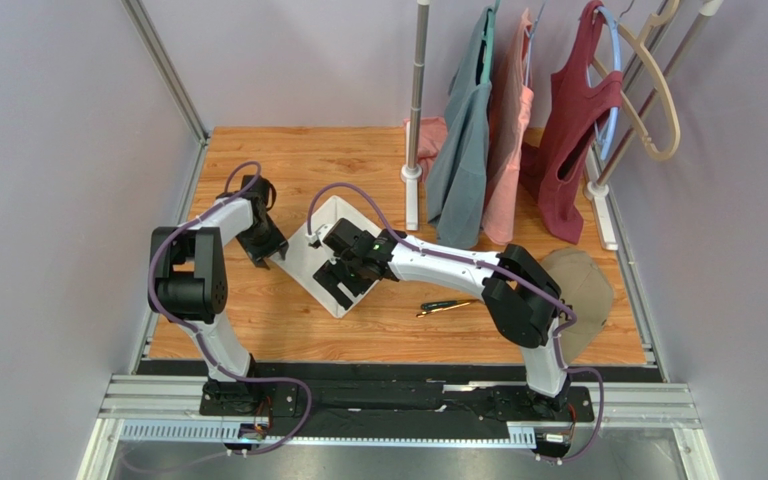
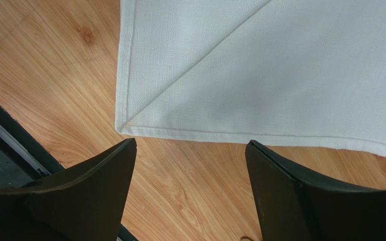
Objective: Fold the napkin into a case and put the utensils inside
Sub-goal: Turn over the upper triangle folded napkin at the center of the board.
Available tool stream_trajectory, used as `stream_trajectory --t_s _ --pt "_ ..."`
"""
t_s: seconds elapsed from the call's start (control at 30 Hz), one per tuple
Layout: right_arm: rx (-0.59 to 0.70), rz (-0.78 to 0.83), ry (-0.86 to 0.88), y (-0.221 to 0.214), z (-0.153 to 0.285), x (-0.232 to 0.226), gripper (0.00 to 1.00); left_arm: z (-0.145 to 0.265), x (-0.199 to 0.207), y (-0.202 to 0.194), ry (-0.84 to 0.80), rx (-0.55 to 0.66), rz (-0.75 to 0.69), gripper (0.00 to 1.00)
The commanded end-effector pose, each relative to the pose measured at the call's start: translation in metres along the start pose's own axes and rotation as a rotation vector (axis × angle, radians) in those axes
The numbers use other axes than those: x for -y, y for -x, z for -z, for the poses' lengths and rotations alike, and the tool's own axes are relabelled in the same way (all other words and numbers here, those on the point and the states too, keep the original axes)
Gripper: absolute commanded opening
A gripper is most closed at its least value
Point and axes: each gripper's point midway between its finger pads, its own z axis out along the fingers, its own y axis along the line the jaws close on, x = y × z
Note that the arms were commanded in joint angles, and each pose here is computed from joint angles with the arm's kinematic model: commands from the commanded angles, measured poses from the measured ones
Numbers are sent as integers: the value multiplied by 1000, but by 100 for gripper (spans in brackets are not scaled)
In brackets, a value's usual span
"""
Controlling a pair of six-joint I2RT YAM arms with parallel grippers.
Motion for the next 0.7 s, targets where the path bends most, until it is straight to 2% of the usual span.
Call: stream_trajectory --t_s 0.0,0.03,0.1,0.23,0.33,0.5,0.67 --pt "136 -11 32 34 28 -10 84 -5 0 11 80 67 -9 54" --pt "140 -12 35 35 30 -10 84 -5 0 12 85 72 -9 53" --pt "137 -12 38 32 29 -11 84 -4 3 16 83 87 -14 41" --pt "131 1 55 27 27 -19 84 -5 8 25 76 125 -43 30" --pt "115 14 69 22 22 -26 84 -5 13 29 51 137 -52 0" --pt "53 51 63 14 3 -37 84 0 17 27 10 145 -74 0" --pt "60 115 74 21 -3 -60 84 11 21 21 -39 129 -93 0"
